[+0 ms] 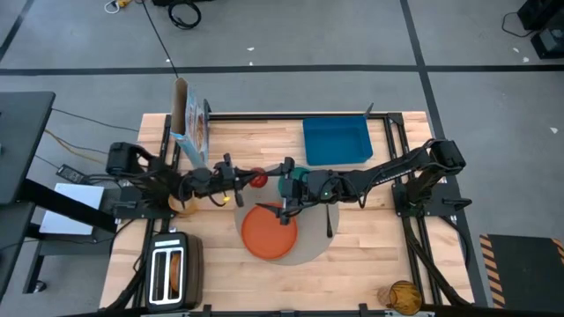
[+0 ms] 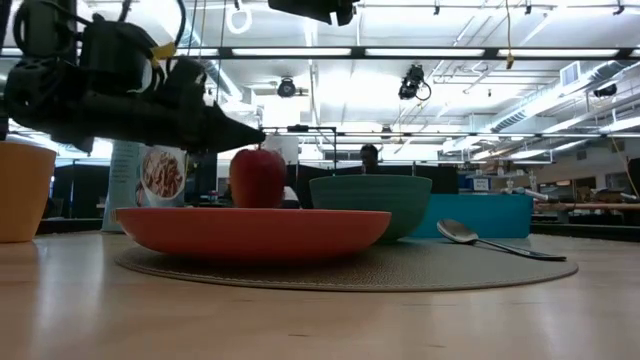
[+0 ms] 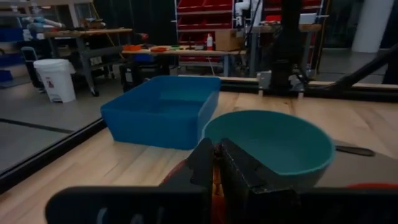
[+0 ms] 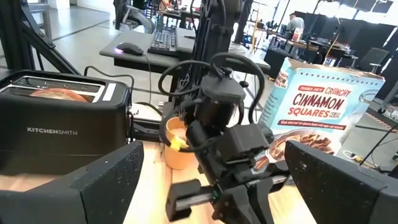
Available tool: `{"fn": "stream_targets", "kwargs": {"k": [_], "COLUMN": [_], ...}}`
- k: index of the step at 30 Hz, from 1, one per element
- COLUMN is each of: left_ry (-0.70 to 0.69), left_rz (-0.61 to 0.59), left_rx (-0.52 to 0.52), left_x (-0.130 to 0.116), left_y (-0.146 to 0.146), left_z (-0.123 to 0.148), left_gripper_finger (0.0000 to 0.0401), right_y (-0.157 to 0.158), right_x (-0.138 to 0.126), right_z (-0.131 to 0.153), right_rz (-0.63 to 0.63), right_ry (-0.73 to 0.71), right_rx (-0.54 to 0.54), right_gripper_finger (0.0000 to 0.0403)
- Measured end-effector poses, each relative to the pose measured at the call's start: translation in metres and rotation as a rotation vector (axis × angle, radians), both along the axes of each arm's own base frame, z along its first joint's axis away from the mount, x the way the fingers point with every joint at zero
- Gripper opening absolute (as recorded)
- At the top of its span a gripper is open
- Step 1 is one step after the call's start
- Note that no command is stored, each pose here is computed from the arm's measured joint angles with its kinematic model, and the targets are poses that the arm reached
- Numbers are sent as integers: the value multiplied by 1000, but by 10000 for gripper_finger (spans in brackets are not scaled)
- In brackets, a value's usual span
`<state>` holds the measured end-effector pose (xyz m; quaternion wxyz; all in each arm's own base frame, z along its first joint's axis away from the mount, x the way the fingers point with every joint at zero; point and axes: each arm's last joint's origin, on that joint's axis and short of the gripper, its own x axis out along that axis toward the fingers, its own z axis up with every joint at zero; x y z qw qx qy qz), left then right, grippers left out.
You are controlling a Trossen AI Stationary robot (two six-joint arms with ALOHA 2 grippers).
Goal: Arrange a breakfast setting
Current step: Put the apple on top left of the round table mat
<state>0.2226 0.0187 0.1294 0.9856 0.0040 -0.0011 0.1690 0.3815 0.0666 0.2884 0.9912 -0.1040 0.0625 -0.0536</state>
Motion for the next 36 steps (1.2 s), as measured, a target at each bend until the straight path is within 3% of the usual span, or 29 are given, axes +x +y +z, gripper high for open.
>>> {"fn": "stream_targets", "kwargs": {"k": [9, 28, 36], "left_ry": [27, 106, 127], "left_rz": [17, 75, 84], "left_rx": [-17, -32, -47], "left_x": [24, 22, 22], "left_y": [6, 20, 20], "left_z": [-9, -18, -20], "left_gripper_finger": [24, 27, 91], "right_y": [0, 0, 0], "right_x": [0, 0, 0], "right_z": [-1, -2, -3], "right_rz": [1, -6, -10], "right_ry": [2, 16, 22], "right_rx": [1, 21, 24], "right_gripper_finger": [398, 398, 398]}}
